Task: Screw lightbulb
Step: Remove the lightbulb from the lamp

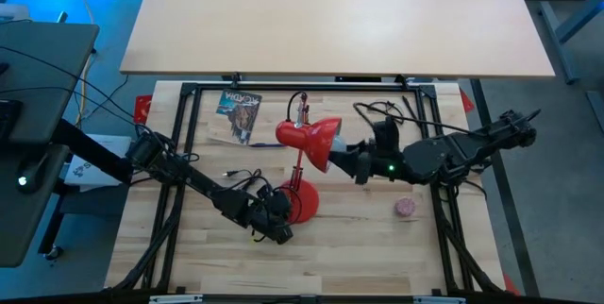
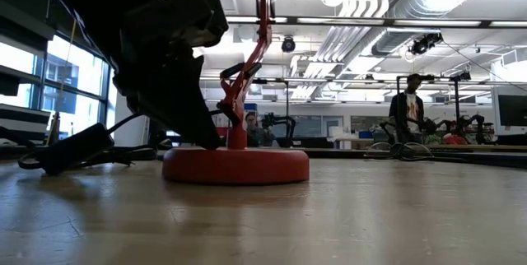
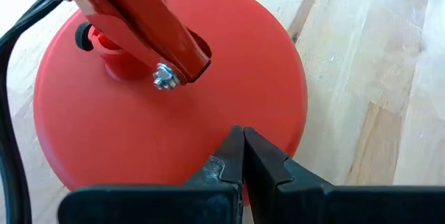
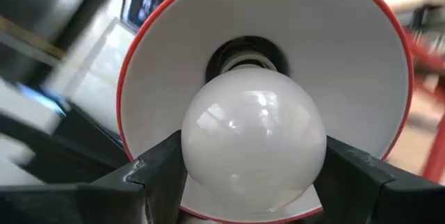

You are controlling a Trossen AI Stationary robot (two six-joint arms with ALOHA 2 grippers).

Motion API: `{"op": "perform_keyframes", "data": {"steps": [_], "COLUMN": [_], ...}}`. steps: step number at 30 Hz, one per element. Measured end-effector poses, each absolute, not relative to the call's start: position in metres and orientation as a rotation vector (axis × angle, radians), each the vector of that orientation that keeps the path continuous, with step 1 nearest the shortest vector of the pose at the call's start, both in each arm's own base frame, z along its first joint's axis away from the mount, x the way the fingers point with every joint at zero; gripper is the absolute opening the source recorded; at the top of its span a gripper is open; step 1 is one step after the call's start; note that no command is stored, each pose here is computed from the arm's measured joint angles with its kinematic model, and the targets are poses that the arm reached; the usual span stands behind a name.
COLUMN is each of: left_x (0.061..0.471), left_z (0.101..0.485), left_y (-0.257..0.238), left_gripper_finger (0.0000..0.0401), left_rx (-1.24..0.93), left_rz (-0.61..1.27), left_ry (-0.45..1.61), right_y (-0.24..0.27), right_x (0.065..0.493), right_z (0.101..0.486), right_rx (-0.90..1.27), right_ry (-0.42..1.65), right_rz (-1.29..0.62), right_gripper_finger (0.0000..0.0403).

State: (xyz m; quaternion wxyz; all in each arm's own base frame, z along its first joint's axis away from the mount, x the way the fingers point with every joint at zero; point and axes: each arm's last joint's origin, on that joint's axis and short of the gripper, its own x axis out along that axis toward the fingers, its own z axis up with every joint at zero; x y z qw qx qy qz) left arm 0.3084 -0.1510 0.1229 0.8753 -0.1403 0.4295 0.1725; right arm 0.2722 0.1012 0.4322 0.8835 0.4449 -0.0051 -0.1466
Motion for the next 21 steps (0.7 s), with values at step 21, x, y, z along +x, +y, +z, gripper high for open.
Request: {"op": "perform_keyframes", "data": {"steps": [21], "left_x": [0.3083], "left_z": [0.1229], "left_y": [-0.1512], "left_gripper_finger": [0.0], "left_rx": [-0.247], "left_rz": [0.347], "left_ry": [0.896], "right_y": [0.1018], "right_x": [0.2714], "right_z": [0.4343], "right_rx": [1.566], "right_ry": [-0.082], "right_rz": [-0.265], "right_gripper_finger": [0.0255]}}
